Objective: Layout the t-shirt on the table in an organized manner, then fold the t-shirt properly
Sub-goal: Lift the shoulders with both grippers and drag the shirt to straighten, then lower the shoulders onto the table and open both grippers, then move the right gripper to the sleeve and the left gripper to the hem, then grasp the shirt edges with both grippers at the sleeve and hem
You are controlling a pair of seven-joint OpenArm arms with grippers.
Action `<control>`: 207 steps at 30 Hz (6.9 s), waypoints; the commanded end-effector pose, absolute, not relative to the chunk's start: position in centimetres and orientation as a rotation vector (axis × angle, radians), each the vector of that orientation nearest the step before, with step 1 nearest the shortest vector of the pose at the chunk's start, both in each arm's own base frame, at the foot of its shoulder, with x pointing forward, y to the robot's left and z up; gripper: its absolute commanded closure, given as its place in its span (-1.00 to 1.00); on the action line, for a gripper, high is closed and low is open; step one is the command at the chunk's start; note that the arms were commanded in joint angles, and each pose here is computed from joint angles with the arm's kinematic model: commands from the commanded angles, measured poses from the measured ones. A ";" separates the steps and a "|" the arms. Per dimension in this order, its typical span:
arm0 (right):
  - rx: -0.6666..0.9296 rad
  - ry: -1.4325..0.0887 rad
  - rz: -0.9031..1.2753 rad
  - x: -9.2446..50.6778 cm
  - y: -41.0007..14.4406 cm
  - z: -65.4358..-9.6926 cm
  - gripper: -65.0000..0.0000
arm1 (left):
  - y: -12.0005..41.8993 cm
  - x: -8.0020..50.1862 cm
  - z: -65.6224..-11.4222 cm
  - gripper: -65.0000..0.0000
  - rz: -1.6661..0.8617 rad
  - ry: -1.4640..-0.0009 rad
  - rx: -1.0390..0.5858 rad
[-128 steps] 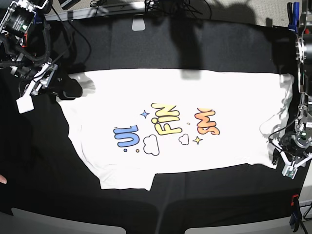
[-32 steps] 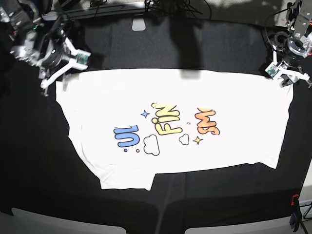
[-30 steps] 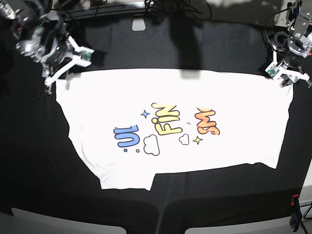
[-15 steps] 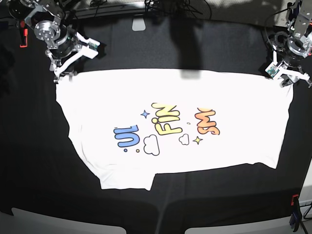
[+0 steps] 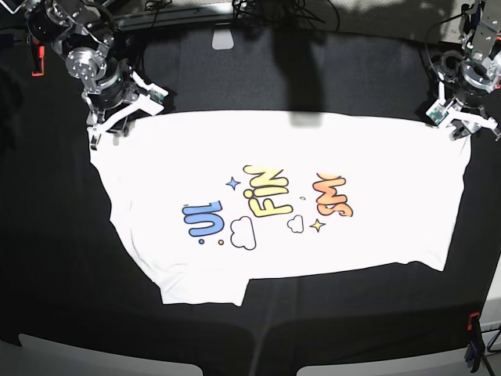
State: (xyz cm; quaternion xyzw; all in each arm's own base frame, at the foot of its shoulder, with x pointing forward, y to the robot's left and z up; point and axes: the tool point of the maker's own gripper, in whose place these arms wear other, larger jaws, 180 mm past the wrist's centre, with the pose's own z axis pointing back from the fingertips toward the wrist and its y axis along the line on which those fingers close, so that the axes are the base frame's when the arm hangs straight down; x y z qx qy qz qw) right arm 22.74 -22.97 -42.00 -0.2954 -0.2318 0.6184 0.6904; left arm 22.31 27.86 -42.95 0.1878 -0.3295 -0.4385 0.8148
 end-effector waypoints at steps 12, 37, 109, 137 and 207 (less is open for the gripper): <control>-0.717 -0.465 1.358 22.8 -24.5 -41.5 1.00 | 28.5 24.4 -41.4 1.00 -0.939 -0.742 0.442; -0.778 -0.275 1.456 14.3 -27.4 -40.4 1.00 | 29.5 15.8 -43.4 1.00 -0.932 -0.422 0.471; -0.408 -0.647 1.462 7.9 -15.6 -35.0 0.58 | 31.4 14.4 -32.3 0.36 -0.708 -0.420 0.935; -0.311 -0.940 0.561 24.6 -21.3 -27.6 0.58 | 27.5 39.1 -24.8 0.36 -0.416 -1.066 0.405; -0.258 -0.921 0.569 24.0 -20.2 -28.4 0.58 | 30.2 38.3 -39.7 0.36 0.175 -0.637 -0.608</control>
